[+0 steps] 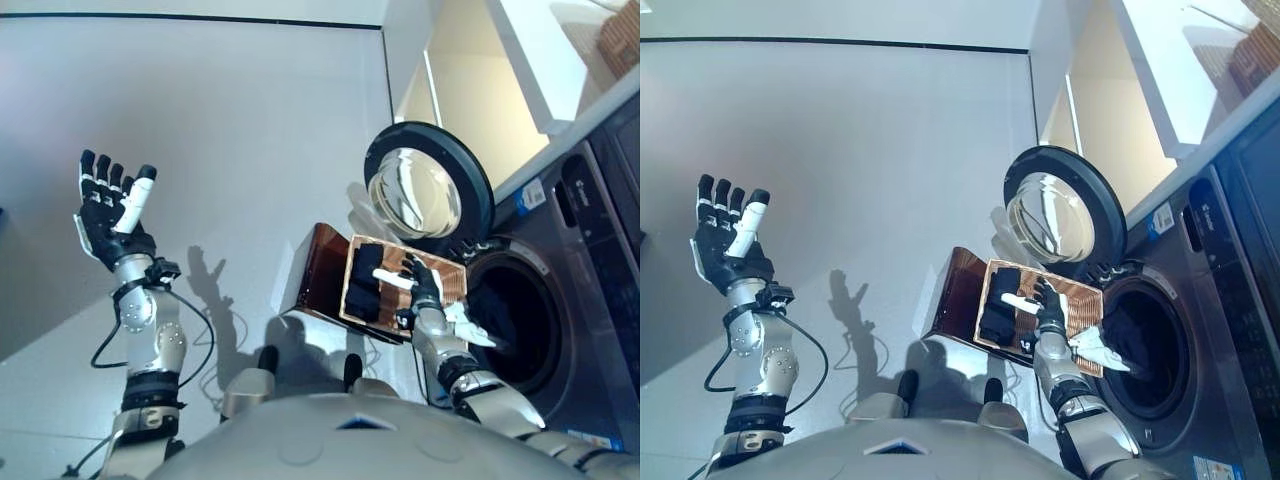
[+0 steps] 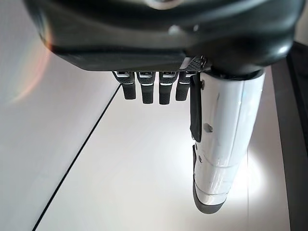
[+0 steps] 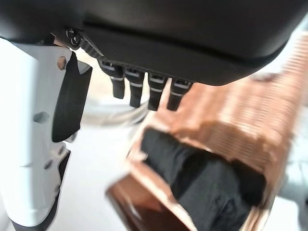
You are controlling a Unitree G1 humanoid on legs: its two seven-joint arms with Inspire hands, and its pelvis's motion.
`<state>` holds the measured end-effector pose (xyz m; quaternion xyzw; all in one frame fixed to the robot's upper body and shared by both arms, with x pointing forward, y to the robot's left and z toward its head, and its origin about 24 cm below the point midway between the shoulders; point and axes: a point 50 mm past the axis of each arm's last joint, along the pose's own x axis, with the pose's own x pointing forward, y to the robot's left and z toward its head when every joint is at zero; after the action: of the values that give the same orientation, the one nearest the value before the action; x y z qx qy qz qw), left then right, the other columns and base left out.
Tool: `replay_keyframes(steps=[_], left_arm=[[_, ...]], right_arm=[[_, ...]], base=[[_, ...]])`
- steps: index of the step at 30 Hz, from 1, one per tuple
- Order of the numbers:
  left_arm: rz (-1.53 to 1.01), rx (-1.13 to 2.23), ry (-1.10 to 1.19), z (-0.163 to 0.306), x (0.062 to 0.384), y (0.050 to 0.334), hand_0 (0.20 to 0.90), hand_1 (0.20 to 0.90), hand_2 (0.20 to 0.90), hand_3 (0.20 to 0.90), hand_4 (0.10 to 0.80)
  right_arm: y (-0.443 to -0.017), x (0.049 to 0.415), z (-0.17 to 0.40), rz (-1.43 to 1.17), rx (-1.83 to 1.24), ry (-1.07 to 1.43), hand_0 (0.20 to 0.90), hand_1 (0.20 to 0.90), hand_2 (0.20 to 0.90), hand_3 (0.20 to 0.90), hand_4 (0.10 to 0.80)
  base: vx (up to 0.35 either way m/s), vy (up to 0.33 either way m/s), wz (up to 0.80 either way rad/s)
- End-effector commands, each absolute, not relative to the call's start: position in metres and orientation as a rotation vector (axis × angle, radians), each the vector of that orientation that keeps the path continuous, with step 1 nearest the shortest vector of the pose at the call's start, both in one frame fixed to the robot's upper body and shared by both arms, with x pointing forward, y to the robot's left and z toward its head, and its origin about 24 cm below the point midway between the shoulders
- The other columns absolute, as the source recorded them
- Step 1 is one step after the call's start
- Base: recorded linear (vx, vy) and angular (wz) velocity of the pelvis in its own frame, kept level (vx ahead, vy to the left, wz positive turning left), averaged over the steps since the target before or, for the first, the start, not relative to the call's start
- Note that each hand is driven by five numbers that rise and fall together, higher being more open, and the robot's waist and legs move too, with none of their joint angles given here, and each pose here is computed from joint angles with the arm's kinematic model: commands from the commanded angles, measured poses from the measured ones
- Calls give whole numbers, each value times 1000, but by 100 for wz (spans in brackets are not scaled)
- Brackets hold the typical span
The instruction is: Pick up the clothes and place them into the washing machine
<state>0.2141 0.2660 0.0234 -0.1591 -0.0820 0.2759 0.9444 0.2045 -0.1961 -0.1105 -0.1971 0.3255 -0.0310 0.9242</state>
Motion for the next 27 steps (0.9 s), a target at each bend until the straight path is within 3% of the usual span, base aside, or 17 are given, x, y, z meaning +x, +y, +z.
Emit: replay_keyframes(steps=[1, 4, 5, 8, 13, 27], left_arm=[[459, -146, -449, 84, 227, 280, 900, 900, 900, 900, 800], [441, -125, -474, 90, 226, 279, 900, 900, 900, 900, 800], [418, -120, -506, 98, 228, 277, 900, 900, 900, 900, 800], [408, -115, -518, 101, 230, 276, 900, 900, 900, 900, 800], [383, -118, -633, 130, 244, 268, 900, 900, 900, 900, 800], [384, -168, -841, 172, 243, 256, 900, 900, 900, 900, 800]], right_arm=[[-209, 234, -82, 40, -765, 473, 900, 900, 900, 900, 800], [-210, 234, -79, 147, -956, 422, 900, 900, 900, 900, 800], [-216, 236, -79, 204, -1147, 403, 900, 900, 900, 900, 800], [-217, 239, -78, 202, -1182, 400, 900, 900, 900, 900, 800], [-219, 284, -47, 143, -1426, 281, 900, 900, 900, 900, 800], [-245, 349, 38, -67, -1662, 85, 900, 900, 900, 900, 800]], base=[[11, 0, 12], [-14, -16, 8], [-23, -24, 17], [-59, -37, 22], [-200, -41, 14], [-82, 25, 4]])
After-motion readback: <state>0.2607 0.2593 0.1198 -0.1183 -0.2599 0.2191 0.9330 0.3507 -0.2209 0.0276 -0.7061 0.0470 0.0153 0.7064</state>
